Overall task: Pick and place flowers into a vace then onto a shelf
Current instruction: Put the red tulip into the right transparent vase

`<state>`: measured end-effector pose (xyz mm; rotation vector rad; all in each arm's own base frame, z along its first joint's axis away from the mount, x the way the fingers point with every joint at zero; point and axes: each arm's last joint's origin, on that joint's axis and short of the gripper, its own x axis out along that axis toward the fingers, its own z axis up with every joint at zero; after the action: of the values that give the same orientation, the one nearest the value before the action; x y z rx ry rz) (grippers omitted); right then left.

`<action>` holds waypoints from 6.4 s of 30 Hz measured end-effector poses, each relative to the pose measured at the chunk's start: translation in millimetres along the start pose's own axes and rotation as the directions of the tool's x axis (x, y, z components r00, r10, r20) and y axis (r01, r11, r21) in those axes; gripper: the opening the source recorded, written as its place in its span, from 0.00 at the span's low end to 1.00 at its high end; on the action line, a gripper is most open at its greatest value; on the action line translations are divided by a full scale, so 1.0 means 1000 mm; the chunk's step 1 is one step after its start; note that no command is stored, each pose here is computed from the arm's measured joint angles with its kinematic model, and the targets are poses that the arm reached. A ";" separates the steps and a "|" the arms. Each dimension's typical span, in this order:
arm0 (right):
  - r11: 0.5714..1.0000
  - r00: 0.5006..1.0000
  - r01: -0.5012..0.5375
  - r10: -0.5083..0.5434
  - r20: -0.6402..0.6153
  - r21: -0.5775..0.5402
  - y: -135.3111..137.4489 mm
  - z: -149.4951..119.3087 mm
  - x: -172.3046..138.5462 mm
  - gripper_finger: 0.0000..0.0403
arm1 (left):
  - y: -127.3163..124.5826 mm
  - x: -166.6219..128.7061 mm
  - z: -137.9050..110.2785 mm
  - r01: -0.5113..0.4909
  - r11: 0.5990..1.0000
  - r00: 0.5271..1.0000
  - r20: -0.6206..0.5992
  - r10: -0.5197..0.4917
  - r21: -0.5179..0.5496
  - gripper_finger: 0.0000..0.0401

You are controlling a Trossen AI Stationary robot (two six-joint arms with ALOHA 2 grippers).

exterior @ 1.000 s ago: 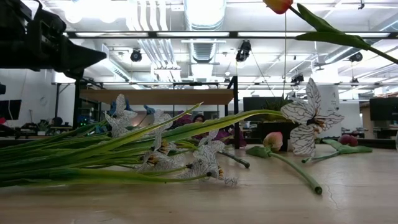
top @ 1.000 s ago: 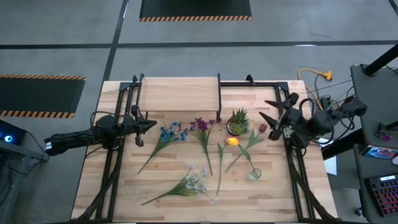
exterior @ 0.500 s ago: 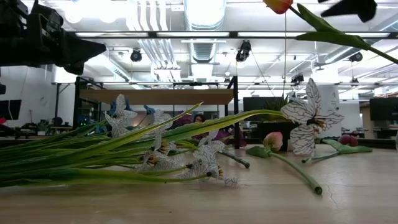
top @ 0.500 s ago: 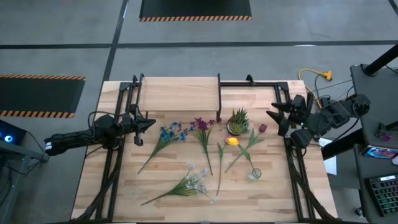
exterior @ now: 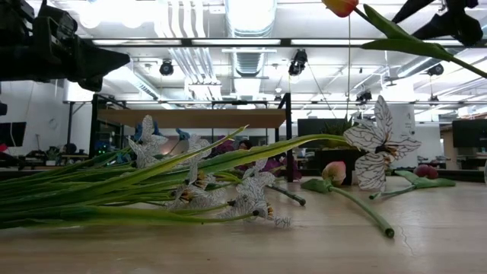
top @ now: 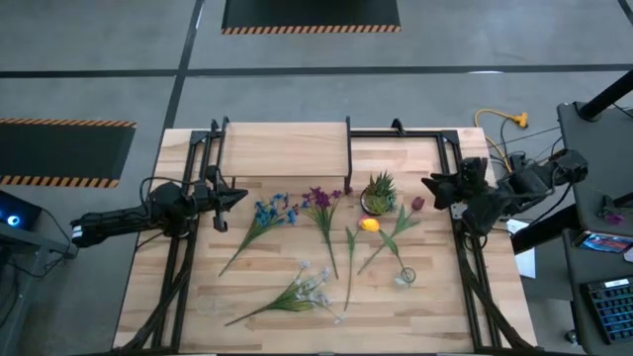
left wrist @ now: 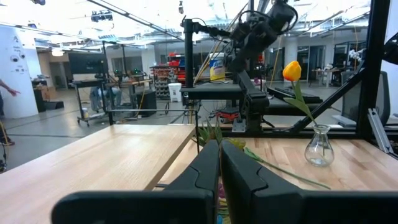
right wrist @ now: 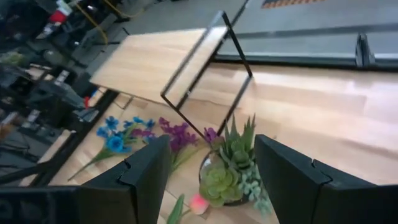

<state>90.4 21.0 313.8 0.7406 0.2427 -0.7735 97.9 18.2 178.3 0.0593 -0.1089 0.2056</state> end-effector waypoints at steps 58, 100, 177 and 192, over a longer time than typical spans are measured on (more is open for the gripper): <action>0.660 0.743 0.669 -0.609 -0.278 0.341 -0.037 -0.122 0.101 0.56 | 0.000 0.000 0.000 0.001 1.000 1.000 -0.001 -0.001 0.000 0.00; 0.627 0.675 0.731 -0.610 -0.416 0.268 -0.075 -0.120 0.142 0.36 | 0.000 0.000 0.000 0.001 1.000 1.000 0.000 -0.001 0.000 0.00; 0.957 0.954 0.166 -0.095 0.285 -0.236 0.051 0.058 0.020 0.03 | 0.000 0.000 0.000 0.001 1.000 1.000 -0.001 -0.001 0.000 0.00; 0.921 0.935 0.046 0.096 0.341 -0.387 0.096 0.038 -0.018 0.03 | 0.000 0.000 0.000 0.000 1.000 1.000 -0.001 0.000 0.000 0.00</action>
<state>143.0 51.0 399.2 0.2171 0.0539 -0.7887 98.0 18.2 178.2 0.0588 -0.1075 0.2054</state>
